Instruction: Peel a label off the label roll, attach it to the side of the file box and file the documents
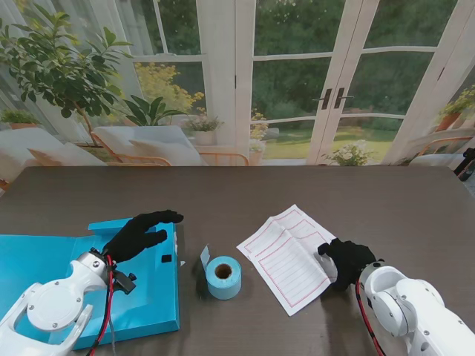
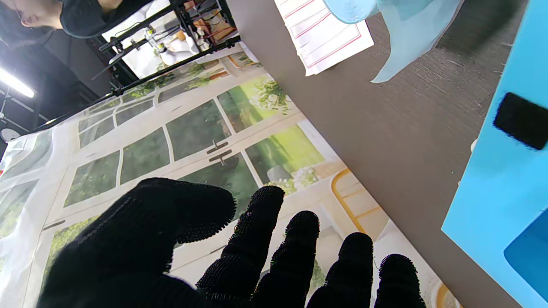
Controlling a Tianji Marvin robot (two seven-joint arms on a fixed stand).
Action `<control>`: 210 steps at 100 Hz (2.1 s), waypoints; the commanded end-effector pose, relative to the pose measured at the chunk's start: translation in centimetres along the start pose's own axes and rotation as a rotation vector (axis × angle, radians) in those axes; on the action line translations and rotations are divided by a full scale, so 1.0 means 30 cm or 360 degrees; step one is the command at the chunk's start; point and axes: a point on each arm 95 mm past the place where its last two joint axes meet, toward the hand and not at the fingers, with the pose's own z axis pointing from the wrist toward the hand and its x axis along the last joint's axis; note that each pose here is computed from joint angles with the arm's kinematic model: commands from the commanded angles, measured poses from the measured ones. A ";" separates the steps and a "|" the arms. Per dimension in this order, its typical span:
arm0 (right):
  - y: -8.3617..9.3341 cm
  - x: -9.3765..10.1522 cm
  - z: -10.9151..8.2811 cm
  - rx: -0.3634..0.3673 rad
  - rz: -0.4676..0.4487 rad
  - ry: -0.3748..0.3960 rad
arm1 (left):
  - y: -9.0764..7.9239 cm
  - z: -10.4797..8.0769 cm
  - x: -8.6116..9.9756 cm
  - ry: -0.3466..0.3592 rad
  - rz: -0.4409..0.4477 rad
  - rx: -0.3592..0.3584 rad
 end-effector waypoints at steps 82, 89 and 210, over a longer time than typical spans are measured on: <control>-0.035 -0.004 0.008 0.0026 0.0086 0.0017 | 0.010 -0.021 0.019 -0.0029 -0.0031 -0.0040; -0.036 -0.005 0.007 0.0031 0.0103 0.0023 | 0.011 -0.022 0.019 -0.0034 -0.0034 -0.0045; -0.020 -0.011 0.007 -0.0136 0.0364 0.0063 | 0.017 -0.019 0.034 -0.0113 -0.0070 -0.0113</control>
